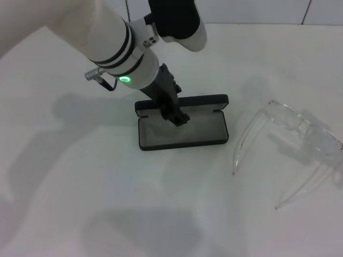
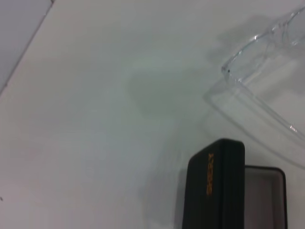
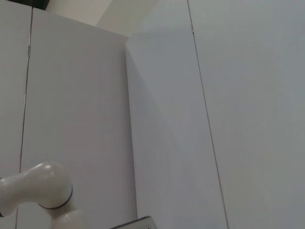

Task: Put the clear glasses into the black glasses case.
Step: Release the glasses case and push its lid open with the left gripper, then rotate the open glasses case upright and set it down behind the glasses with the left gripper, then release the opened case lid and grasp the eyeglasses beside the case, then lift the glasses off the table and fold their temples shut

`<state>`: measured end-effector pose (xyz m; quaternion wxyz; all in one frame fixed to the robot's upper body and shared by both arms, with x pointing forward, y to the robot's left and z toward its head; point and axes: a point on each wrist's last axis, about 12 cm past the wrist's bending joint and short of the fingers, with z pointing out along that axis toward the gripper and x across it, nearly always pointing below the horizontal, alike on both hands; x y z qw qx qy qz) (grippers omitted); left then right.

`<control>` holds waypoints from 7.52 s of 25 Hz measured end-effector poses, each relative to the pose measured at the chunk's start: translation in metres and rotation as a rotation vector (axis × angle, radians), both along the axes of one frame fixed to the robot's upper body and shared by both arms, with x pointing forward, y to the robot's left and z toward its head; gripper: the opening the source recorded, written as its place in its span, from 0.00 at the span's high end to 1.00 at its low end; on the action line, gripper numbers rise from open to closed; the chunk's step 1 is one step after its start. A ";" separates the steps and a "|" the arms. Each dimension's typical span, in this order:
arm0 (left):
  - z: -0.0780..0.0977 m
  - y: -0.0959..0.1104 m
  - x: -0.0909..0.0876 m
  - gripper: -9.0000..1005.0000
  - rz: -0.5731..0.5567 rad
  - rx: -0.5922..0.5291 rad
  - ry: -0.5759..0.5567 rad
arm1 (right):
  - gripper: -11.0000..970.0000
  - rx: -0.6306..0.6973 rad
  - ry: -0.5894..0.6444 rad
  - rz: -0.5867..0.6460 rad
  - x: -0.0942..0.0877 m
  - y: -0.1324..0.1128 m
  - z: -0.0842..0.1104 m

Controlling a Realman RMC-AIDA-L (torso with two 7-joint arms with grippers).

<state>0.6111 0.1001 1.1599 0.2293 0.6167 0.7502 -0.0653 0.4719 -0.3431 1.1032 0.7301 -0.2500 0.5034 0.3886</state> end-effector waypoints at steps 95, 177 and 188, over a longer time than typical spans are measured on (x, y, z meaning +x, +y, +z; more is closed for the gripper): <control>0.005 -0.018 -0.102 0.61 -0.172 -0.088 -0.364 | 0.15 -0.256 0.473 0.094 0.017 -0.029 0.001; 0.043 0.088 -0.135 0.63 -0.207 -0.945 0.074 | 0.87 -1.319 0.750 -0.001 0.135 0.078 0.095; 0.061 0.081 -0.135 0.67 -0.275 -1.058 0.044 | 0.87 -0.867 0.495 0.163 0.073 0.043 0.157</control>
